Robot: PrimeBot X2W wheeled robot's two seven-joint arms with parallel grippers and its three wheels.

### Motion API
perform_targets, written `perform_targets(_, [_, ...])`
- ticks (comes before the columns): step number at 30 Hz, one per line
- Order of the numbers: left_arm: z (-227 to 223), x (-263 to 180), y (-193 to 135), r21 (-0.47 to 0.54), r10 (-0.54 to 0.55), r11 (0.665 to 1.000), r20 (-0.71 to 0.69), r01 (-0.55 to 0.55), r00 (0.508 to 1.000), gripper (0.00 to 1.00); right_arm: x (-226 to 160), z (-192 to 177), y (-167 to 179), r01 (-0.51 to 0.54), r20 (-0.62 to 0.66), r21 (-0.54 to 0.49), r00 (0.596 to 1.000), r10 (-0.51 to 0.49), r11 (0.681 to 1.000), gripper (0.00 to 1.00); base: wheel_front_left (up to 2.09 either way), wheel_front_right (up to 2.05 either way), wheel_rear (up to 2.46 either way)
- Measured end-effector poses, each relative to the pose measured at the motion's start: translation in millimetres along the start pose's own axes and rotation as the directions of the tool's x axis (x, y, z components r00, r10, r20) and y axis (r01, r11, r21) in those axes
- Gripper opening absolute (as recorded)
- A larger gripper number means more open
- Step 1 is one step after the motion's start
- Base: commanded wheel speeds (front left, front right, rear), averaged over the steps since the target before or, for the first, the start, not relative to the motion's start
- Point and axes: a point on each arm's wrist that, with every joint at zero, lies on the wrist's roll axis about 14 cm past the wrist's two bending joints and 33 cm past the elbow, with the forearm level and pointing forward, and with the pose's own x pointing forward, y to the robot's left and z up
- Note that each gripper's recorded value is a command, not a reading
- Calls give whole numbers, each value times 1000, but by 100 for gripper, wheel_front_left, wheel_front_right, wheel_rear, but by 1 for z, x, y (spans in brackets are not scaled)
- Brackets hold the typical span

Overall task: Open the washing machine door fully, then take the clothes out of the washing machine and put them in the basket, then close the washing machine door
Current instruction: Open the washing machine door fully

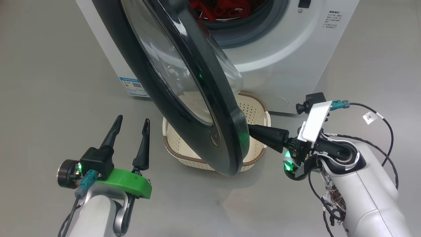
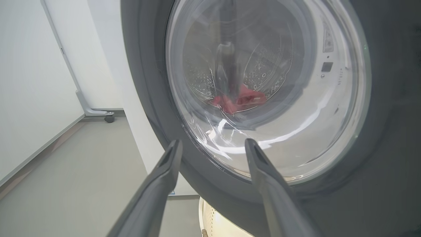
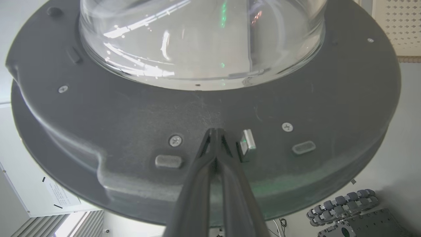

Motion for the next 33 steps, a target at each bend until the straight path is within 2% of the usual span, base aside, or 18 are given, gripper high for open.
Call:
perform_targets(20, [9, -14, 6, 6, 19, 1000, 24, -19, 1000, 100, 22, -54, 13, -50, -151, 16, 987, 51, 999, 0, 0, 0, 0])
perform_targets(28, [7, -15, 7, 3, 23, 1000, 18, -23, 1000, 100, 25, -53, 19, -72, -122, 15, 990, 74, 997, 0, 0, 0, 0])
perform_targets(33, [8, -15, 9, 1, 31, 1000, 21, -31, 999, 100, 21, -39, 22, -80, -37, 12, 996, 81, 997, 0, 0, 0, 0])
